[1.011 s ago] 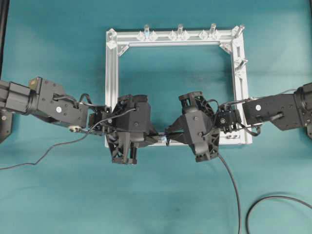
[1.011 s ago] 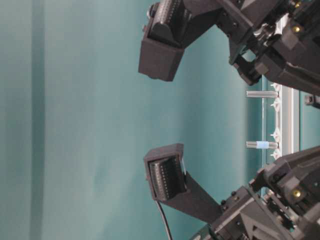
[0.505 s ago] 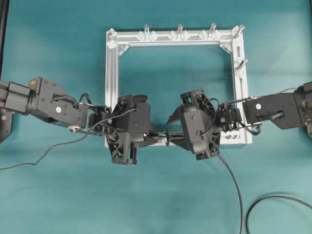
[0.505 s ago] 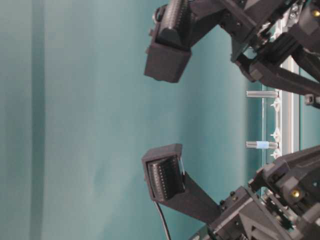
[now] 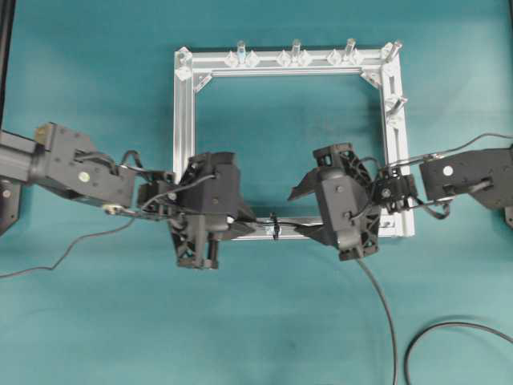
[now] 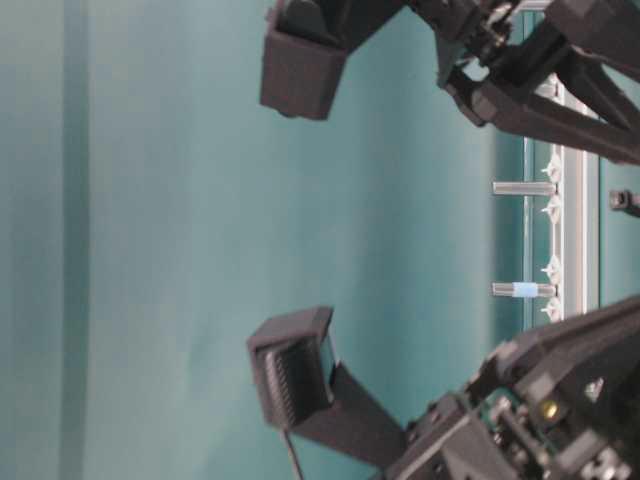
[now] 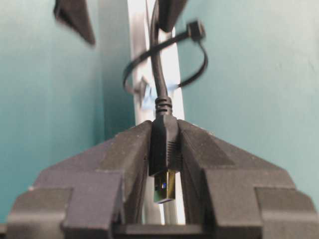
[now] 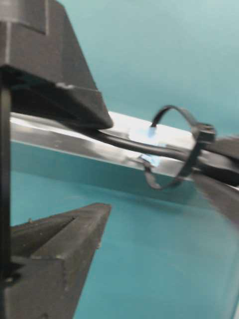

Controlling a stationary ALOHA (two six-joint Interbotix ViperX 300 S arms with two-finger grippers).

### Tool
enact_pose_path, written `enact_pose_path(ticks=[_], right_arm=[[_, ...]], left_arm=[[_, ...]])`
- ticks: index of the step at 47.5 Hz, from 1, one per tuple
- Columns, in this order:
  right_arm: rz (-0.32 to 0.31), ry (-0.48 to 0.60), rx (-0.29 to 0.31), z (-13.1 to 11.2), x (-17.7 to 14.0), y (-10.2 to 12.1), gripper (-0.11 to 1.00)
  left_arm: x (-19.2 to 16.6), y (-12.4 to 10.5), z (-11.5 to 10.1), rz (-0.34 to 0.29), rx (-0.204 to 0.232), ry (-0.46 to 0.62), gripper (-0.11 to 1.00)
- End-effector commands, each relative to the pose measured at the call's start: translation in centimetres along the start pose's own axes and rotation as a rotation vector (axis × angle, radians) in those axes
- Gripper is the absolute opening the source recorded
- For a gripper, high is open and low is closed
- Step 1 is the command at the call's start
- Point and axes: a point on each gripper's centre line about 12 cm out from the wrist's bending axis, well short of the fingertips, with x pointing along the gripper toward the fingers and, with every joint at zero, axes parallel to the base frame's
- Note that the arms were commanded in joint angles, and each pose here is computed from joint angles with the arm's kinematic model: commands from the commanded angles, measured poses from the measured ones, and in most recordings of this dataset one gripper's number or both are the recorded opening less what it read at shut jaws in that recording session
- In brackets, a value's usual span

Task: Insert the wire through the string loop located in the center.
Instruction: 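Open the right gripper and pull the cable leftward with the left gripper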

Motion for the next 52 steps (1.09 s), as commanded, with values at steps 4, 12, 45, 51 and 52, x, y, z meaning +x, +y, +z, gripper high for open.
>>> enact_pose_path(ticks=[4,12,45,51,52], right_arm=[[-0.003,-0.034,-0.002,0.7,-1.2,-0.1,0.63],[-0.004,-0.026,-0.003,0.4,-1.9,0.0,0.63],[-0.008,0.001,0.0,-1.0,-3.5,0.0,0.63],[-0.008,0.001,0.0,-1.2,-3.8,0.0,0.63],[-0.008,0.0,0.0,-1.2,-3.8,0.0,0.63]], left_arm=[[-2.1,0.2,1.0,0.001,0.007,-0.029,0.19],[-3.4,0.1,0.5,-0.001,0.008,-0.012,0.19],[-5.9,0.2,-1.7,-0.002,0.0,0.029,0.17],[-6.7,0.2,-2.3,-0.002,-0.002,0.043,0.17],[-6.8,0.3,-2.4,-0.001,-0.003,0.046,0.17]])
